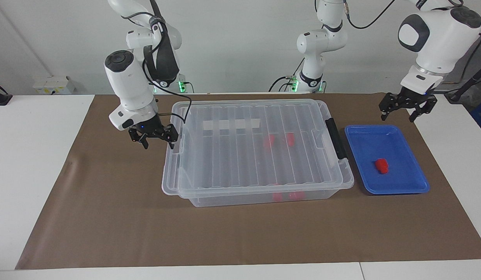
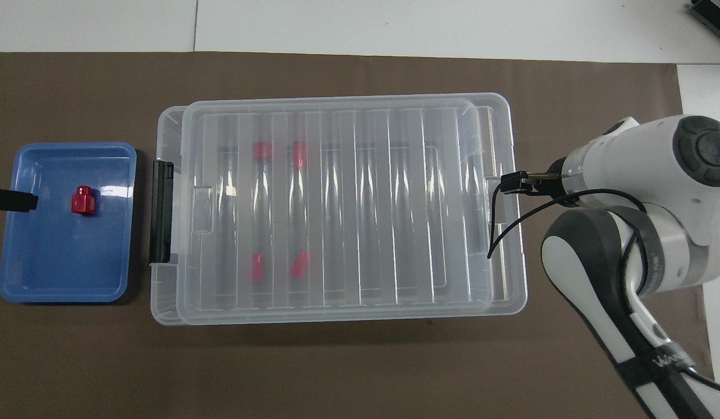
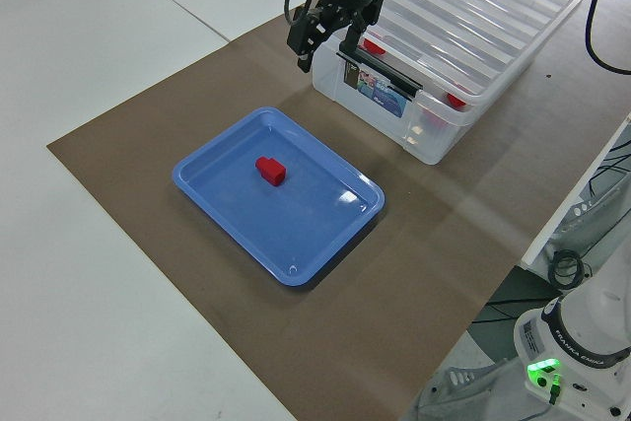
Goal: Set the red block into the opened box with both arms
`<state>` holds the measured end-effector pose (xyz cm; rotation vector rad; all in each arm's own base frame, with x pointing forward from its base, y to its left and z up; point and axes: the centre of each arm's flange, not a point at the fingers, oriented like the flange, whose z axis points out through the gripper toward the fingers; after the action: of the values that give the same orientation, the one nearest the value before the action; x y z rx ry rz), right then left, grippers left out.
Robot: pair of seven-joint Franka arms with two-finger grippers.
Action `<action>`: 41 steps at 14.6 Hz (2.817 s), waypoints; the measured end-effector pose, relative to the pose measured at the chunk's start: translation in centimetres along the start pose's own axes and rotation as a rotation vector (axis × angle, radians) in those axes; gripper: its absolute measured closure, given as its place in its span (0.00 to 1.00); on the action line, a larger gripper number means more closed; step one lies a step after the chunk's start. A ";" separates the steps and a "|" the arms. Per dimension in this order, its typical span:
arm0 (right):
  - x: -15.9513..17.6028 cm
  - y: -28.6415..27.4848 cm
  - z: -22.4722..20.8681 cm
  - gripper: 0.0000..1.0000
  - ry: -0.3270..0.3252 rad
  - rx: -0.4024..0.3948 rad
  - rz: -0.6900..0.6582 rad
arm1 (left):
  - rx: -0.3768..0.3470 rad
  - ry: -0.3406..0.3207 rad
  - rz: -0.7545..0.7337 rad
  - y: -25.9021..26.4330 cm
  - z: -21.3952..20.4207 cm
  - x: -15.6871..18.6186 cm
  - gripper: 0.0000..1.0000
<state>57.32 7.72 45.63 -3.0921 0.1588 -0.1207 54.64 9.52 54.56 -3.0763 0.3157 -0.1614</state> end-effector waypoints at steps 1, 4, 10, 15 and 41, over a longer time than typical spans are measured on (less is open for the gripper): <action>0.1 1.1 0.0 0.00 -0.010 -0.004 0.006 | 0.003 0.001 -0.014 -2.0 1.3 -0.2 0.00; 0.5 5.4 -0.1 0.00 -0.034 -0.012 -0.014 | 0.004 -0.001 -0.030 -4.8 6.4 0.4 0.00; 0.7 12.3 -0.7 0.00 -0.052 -0.019 0.018 | 0.006 0.034 -0.122 -3.9 16.0 0.8 0.00; 0.6 15.7 -1.0 0.00 -0.049 -0.020 0.007 | 0.000 0.036 -0.157 -3.2 21.1 0.3 0.00; -1.6 3.6 -12.3 0.00 -0.025 -0.070 0.039 | -0.036 -0.049 -0.167 0.1 15.4 4.3 0.66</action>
<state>54.43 3.80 57.56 -3.1561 0.2272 -0.0766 60.45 9.04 39.67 -3.1348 0.0606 -0.0859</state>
